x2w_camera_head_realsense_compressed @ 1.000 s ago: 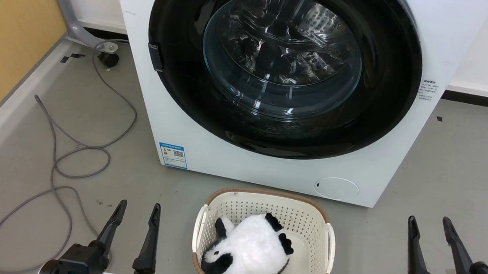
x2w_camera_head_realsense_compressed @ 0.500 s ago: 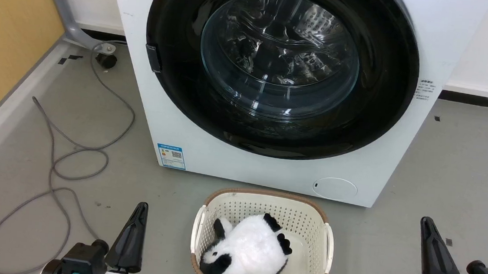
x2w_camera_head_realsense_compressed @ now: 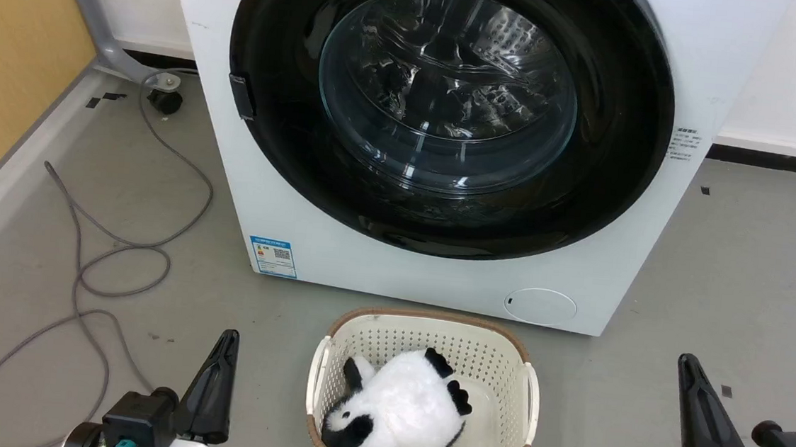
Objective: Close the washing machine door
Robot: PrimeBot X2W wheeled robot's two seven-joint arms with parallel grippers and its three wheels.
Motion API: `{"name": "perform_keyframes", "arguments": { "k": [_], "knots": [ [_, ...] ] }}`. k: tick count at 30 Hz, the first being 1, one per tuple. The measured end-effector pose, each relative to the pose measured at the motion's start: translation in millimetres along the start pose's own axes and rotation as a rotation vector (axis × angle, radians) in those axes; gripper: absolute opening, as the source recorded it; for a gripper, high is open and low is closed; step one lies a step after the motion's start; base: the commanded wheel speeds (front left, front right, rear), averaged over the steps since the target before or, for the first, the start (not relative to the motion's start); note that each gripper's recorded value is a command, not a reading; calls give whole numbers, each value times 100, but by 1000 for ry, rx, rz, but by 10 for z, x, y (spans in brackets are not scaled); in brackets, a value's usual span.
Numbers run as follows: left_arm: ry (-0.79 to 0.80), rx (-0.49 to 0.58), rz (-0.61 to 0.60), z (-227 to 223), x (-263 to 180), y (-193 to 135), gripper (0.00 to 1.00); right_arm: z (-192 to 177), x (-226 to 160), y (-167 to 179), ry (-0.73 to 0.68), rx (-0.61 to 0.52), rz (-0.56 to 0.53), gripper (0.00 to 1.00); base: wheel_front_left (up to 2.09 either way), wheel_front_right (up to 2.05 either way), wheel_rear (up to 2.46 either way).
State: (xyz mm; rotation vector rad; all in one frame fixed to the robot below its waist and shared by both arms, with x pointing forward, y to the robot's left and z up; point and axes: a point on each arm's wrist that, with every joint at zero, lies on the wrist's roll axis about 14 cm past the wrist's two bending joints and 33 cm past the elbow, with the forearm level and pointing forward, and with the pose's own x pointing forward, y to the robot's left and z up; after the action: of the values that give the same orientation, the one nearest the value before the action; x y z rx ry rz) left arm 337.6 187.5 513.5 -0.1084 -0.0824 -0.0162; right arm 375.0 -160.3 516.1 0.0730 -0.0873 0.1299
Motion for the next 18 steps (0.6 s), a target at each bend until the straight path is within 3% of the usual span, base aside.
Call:
{"name": "perform_keyframes", "arguments": {
  "k": [18],
  "knots": [
    [23, 30, -2, -5, 53, -21, 0, -4, -20, 7, 25, -20, 3, 0, 0, 0, 0]
  ]
}}
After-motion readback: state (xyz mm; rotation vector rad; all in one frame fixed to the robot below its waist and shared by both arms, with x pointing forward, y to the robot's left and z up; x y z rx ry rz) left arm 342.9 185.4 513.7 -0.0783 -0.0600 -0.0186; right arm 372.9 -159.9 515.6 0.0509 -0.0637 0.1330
